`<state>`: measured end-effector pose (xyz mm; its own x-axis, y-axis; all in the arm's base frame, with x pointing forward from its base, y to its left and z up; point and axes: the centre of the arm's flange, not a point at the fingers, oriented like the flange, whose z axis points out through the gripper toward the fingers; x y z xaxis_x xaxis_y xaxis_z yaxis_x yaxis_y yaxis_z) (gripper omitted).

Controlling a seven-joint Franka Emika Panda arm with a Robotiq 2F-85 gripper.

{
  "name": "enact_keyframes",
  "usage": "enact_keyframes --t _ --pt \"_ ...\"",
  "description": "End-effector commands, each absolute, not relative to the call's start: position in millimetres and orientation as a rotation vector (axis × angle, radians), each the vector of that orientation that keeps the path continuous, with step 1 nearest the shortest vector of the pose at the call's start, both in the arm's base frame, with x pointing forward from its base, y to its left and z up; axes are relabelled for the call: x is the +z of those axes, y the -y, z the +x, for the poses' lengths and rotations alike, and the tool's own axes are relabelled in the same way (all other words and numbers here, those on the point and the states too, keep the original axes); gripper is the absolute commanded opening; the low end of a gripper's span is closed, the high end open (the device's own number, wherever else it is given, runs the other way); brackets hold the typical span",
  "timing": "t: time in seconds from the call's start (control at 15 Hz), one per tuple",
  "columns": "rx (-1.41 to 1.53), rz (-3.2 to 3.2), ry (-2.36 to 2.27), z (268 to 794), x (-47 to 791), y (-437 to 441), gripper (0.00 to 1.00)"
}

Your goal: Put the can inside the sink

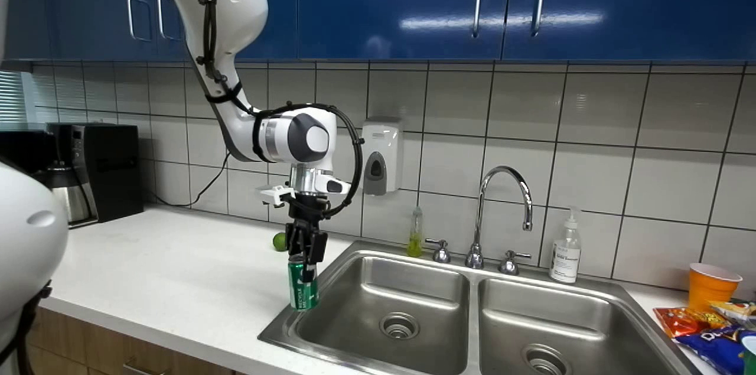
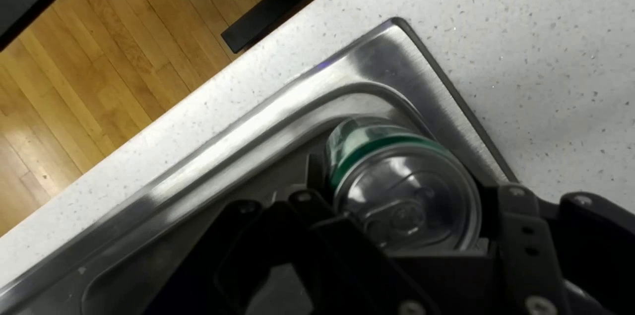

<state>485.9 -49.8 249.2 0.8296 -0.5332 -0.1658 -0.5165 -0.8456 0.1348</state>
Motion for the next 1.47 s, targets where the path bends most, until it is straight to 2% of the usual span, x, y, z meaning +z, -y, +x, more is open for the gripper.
enact_keyframes --t 0.0,1.4 --pt "-0.269 2.9 0.86 499.0 248.7 64.2 0.38" --pt "-0.186 2.814 1.03 534.2 180.6 166.6 0.38"
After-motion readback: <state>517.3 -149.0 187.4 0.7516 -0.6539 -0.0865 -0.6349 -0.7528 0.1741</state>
